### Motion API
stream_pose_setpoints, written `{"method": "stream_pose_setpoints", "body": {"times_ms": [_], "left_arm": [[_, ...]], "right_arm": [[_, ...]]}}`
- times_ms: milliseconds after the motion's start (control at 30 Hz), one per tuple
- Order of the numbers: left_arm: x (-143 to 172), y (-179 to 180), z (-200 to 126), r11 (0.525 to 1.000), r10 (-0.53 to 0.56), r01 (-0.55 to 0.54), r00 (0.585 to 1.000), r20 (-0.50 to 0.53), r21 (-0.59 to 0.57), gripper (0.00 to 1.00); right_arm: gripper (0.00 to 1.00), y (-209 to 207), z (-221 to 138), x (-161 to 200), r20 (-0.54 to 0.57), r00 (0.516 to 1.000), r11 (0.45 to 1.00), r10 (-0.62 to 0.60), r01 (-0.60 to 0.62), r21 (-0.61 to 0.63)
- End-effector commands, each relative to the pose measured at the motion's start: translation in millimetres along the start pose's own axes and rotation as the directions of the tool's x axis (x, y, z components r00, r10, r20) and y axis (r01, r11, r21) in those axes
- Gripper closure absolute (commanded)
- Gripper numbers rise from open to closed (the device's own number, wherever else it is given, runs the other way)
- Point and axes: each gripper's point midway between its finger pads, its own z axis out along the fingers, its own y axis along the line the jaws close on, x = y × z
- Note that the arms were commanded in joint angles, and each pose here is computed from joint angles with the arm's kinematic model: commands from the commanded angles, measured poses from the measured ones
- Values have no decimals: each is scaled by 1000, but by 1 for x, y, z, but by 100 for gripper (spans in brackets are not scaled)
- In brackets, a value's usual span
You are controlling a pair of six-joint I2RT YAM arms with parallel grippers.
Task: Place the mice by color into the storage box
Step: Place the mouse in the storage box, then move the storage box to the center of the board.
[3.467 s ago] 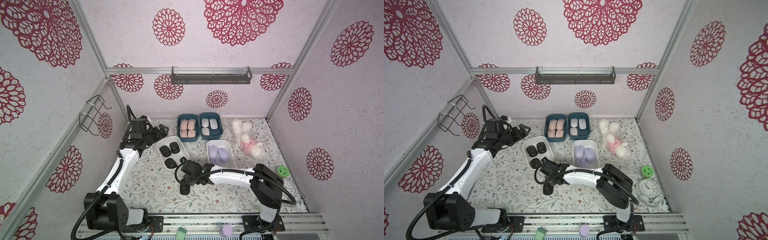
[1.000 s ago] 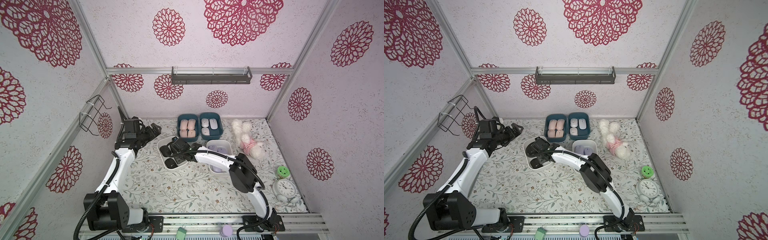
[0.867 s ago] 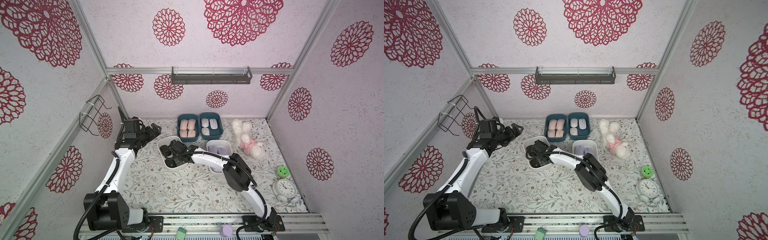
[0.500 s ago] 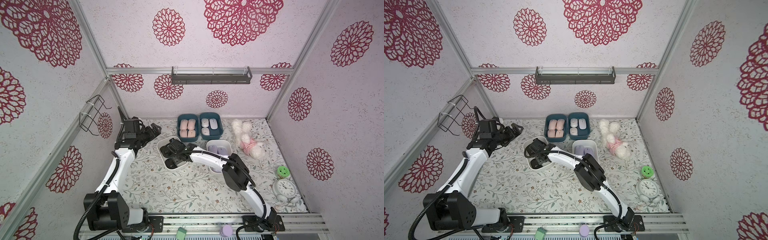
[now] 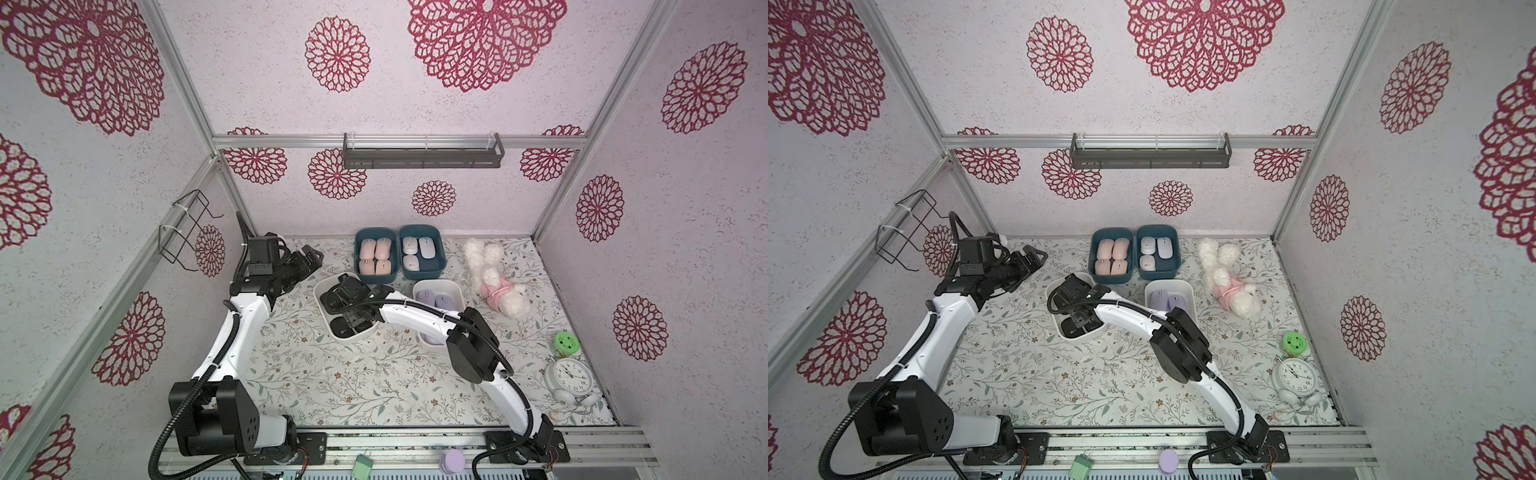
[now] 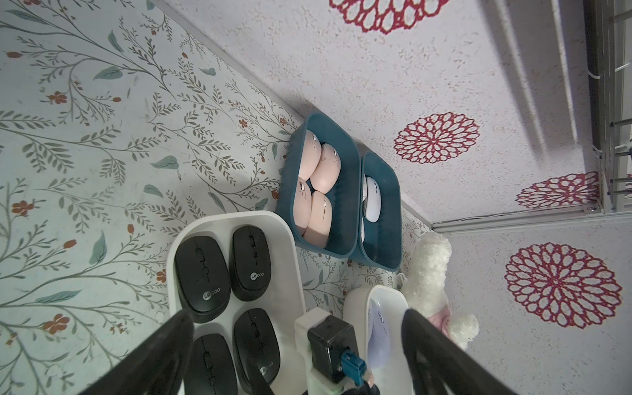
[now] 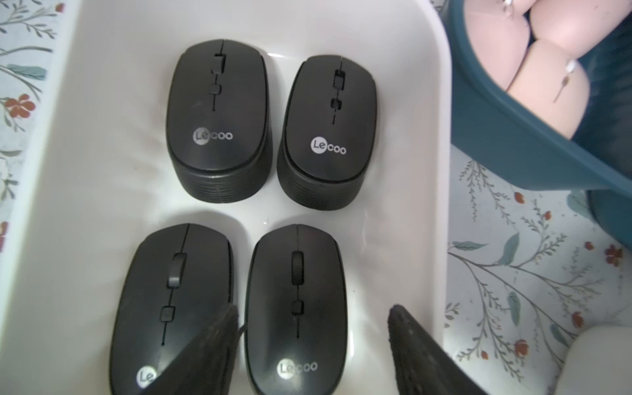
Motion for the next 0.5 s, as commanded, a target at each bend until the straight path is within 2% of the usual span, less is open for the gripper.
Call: {"method": "stream_pose_setpoints", "body": {"times_ms": [0, 200, 467], "left_arm": [[-7, -4, -4, 1000, 2, -2, 1000, 12, 11, 3], [-7, -2, -3, 1000, 0, -1, 1000, 12, 1, 3], [-7, -2, -3, 1000, 1, -1, 1000, 14, -1, 3]], "right_arm": [[31, -20, -61, -48, 147, 989, 999, -9, 2, 43], [37, -37, -40, -40, 72, 996, 998, -50, 47, 42], [44, -56, -15, -36, 22, 1000, 1000, 9, -9, 4]]}}
